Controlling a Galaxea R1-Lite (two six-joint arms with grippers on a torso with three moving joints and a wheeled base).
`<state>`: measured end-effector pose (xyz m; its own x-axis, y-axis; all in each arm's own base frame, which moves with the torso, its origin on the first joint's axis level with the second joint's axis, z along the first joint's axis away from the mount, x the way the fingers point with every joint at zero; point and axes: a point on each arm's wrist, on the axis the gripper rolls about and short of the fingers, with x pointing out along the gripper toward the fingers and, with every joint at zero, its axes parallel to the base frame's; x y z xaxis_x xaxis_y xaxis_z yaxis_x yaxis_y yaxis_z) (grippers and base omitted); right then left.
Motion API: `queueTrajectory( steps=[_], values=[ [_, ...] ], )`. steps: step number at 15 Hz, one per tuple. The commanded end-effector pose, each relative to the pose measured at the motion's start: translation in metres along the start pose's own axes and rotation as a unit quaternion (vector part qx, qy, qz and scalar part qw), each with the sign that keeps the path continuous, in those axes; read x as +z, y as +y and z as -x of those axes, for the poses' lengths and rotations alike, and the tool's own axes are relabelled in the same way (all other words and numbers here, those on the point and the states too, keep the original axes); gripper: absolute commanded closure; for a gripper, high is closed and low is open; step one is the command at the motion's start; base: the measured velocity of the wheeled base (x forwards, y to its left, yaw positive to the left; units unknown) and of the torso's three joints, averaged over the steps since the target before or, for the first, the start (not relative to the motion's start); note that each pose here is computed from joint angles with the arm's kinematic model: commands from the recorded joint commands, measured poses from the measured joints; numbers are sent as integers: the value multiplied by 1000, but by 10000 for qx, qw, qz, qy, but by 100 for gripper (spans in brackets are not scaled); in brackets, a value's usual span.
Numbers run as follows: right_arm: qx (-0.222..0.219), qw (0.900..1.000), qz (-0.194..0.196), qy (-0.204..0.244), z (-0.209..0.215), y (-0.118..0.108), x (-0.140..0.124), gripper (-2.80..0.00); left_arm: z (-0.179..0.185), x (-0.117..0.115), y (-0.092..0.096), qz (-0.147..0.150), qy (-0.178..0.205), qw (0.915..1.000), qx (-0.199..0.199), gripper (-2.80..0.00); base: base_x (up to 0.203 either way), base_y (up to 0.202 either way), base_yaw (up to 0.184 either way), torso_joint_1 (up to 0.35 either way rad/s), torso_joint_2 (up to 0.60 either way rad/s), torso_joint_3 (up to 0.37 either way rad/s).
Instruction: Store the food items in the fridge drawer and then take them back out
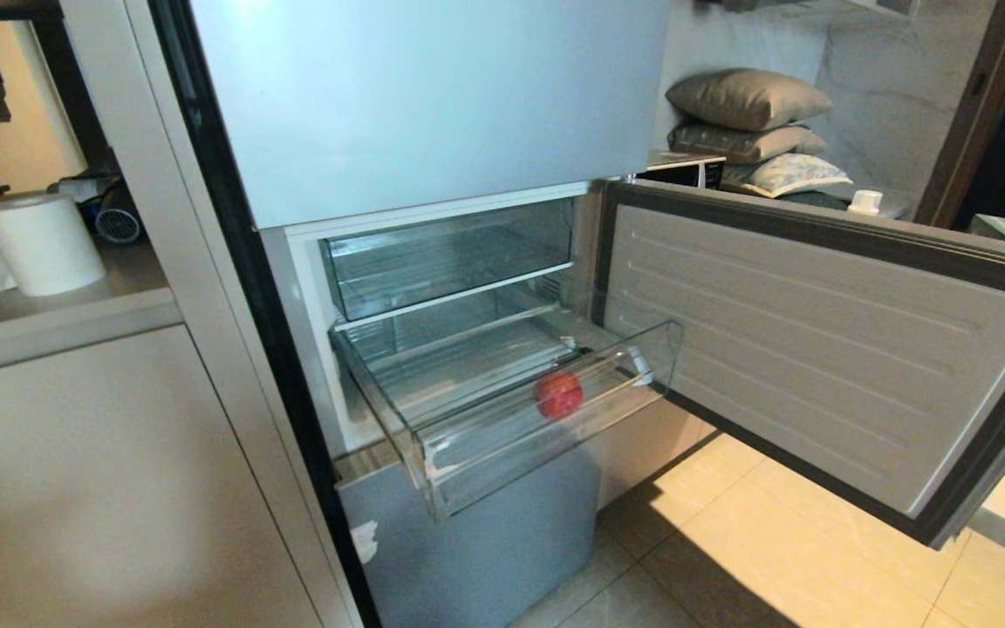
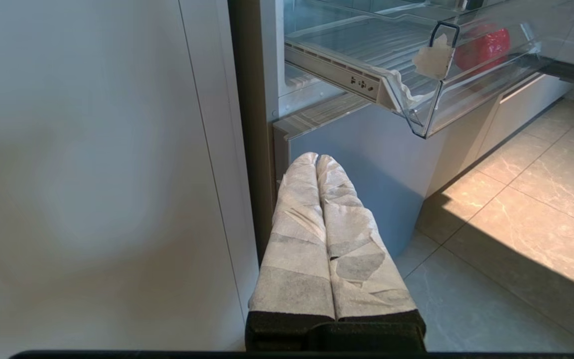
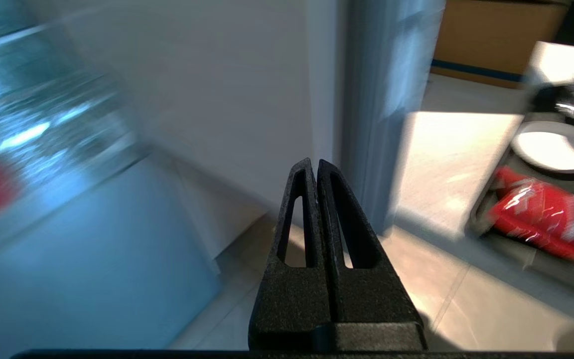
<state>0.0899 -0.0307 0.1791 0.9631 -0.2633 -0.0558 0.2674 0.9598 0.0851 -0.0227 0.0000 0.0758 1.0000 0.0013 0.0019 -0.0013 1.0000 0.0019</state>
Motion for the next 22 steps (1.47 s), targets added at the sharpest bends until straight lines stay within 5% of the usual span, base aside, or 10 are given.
queueTrajectory(
  steps=[1,7,10,22],
  values=[
    [539,9958,195,-715,63,7,-26,0,0,0,0,2,2,10000,1,0,0,0,0,0,0,0],
    [1178,9906,697,-77,108,-9,-103,0,0,0,0,-6,10,10000,1,0,0,0,0,0,0,0],
    [1348,9862,955,73,114,-11,-110,0,0,0,0,2,10,10000,1,0,0,0,0,0,0,0],
    [1321,9868,932,8,113,-10,-110,0,0,0,0,2,10,10000,1,0,0,0,0,0,0,0]
  ],
)
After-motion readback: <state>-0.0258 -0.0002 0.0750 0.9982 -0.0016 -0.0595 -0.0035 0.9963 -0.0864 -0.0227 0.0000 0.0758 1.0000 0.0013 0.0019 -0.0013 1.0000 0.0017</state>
